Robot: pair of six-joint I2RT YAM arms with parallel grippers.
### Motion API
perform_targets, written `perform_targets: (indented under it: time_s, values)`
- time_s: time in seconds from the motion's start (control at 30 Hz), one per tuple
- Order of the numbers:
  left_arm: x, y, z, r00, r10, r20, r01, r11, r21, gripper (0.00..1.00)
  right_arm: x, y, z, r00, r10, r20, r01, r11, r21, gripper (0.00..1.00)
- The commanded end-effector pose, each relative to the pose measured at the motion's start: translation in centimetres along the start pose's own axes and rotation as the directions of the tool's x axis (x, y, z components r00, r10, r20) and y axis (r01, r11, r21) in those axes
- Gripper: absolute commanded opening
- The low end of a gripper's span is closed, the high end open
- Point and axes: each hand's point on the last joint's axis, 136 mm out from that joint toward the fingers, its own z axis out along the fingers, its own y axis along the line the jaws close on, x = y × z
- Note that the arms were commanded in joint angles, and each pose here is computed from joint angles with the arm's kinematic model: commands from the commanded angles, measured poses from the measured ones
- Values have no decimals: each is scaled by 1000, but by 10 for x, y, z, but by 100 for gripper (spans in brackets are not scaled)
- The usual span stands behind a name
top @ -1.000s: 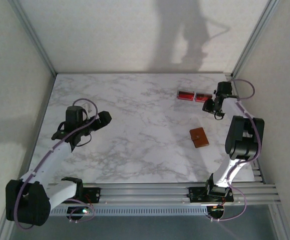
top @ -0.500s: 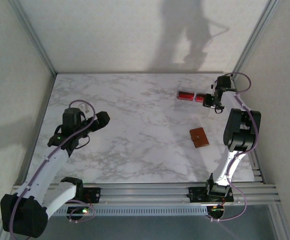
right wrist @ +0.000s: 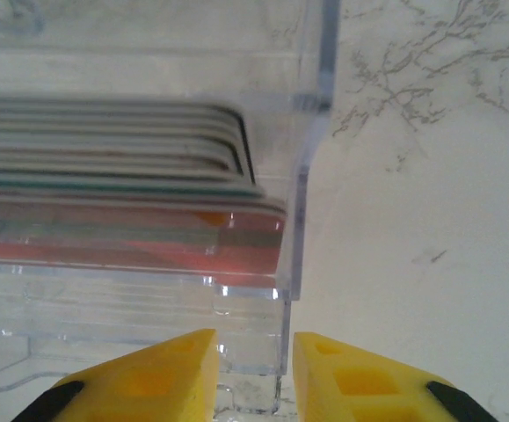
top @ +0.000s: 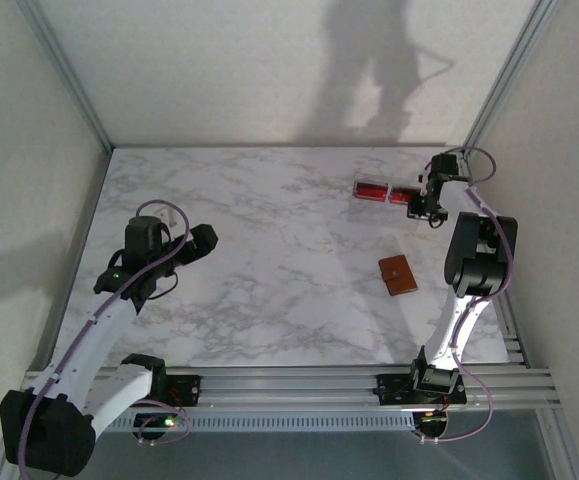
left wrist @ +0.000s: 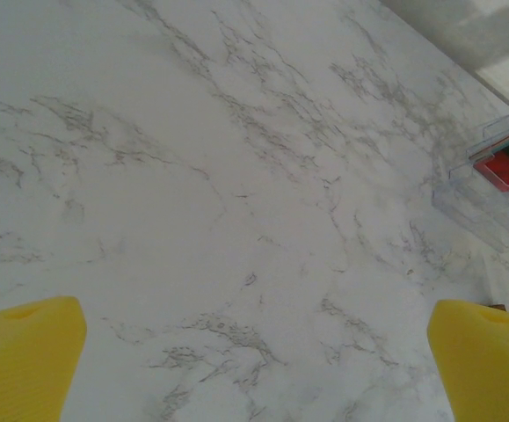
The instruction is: Put the credit cards into the card holder
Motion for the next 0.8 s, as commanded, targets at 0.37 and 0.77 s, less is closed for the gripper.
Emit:
perform_targets:
  time_s: [0.37,0.77]
  values:
    - [2,1,-4,1000,17,1,-17,1000,-13,99,-5,5,-5,997,-74,19,74,997,-22,17]
    - [-4,2,-12,999,-15,49,16,1000,-20,100,3,66,-22,985,-167,42,171,980,-105,17]
